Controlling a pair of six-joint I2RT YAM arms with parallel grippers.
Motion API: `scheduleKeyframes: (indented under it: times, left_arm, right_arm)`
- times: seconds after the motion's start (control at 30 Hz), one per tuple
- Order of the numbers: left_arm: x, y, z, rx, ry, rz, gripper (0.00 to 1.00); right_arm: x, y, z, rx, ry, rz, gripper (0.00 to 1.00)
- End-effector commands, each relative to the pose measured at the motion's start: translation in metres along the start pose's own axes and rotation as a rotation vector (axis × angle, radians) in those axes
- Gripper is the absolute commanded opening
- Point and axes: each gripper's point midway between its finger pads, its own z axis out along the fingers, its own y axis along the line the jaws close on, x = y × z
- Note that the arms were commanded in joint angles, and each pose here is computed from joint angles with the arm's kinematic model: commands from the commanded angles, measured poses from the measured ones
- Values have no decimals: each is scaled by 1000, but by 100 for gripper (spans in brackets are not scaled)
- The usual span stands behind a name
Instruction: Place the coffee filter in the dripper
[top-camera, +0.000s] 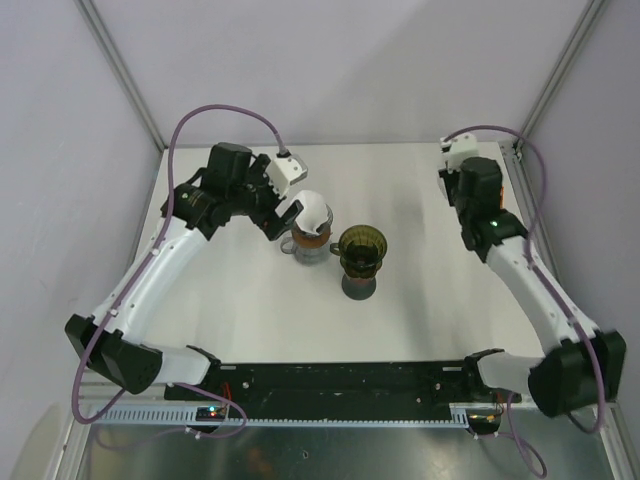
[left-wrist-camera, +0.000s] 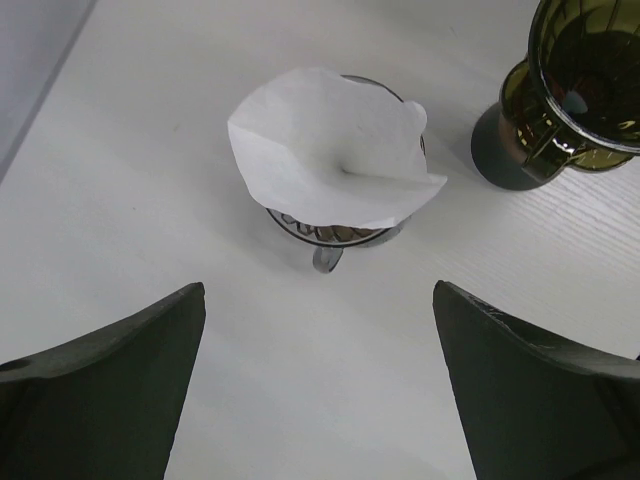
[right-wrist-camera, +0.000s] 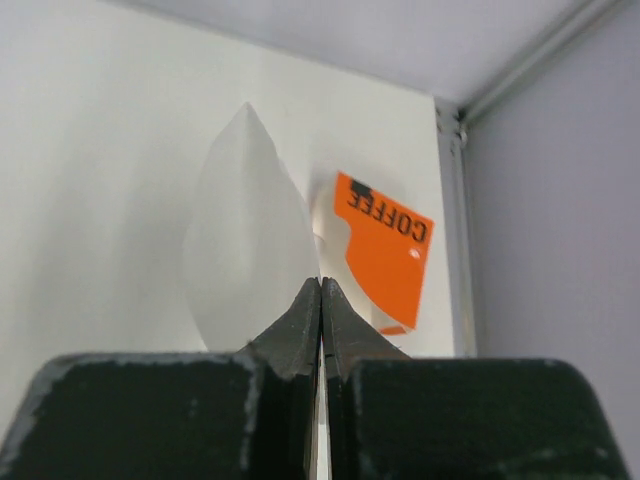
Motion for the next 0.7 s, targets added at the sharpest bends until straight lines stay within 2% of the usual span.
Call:
scheduleKeyframes:
  times: [0.0, 0.2, 0.43, 0.67]
  left_arm:
    - [-36, 12, -26, -64, -103, -40, 100]
    - [-59, 18, -35, -85, -154, -92, 100]
    - [-68, 12, -35, -43, -182, -114, 100]
    - [-66, 7, -33, -19, -181, -124, 100]
  right_arm:
    - [-57, 10, -51, -181, -177, 186, 0]
    - [-87, 39, -110, -455, -154, 258, 0]
    - [-93, 82, -162, -706, 89, 255, 0]
    - [-91, 128, -195, -841, 217, 158, 0]
